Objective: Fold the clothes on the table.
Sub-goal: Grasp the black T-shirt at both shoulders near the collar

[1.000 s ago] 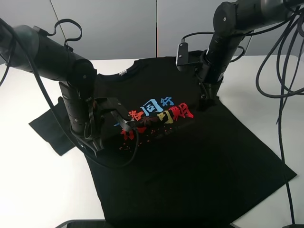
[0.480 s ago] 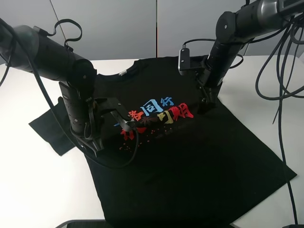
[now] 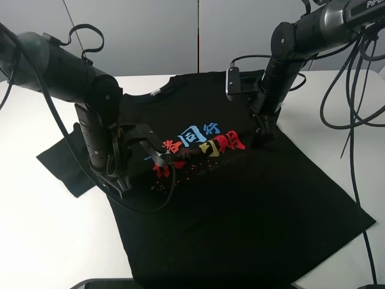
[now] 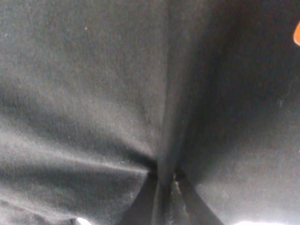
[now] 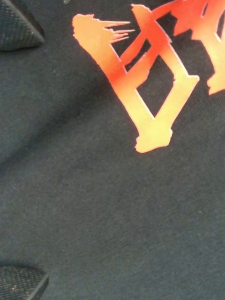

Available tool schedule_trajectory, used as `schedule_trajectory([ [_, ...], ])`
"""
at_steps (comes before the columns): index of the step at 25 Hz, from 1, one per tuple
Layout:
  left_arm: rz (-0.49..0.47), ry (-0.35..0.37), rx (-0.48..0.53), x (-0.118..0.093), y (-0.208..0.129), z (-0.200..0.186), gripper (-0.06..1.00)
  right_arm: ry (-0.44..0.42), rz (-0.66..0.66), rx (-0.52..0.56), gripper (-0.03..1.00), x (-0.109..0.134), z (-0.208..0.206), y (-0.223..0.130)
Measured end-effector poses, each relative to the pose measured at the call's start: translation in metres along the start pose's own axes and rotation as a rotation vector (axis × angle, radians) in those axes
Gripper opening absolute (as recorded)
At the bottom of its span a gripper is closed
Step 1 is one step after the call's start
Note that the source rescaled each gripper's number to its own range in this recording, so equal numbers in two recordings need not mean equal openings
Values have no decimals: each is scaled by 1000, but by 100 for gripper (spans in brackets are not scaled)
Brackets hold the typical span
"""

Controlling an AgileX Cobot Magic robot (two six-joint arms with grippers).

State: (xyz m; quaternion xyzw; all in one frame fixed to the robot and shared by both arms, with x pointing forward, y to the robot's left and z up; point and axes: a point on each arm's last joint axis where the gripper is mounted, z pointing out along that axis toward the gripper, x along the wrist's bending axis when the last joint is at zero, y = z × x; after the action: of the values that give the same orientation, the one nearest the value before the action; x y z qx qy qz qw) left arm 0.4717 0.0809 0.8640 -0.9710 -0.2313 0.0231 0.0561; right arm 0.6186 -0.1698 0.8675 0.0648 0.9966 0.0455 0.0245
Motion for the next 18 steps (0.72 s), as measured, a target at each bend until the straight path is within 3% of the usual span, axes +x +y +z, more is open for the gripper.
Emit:
schedule_trajectory([
  [6,0,-1,2,0,0,0,0,15,0,6,100,-1,3,0],
  [8,9,-1,2,0,0,0,0,24,0,10,93,0,4,0],
  [10,7,-1,2,0,0,0,0,50,7,13,76,3,4,-1],
  [15,5,-1,2,0,0,0,0,56,13,9,23,3,4,0],
  [18,5,-1,2,0,0,0,0,58,22,10,2,3,4,0],
])
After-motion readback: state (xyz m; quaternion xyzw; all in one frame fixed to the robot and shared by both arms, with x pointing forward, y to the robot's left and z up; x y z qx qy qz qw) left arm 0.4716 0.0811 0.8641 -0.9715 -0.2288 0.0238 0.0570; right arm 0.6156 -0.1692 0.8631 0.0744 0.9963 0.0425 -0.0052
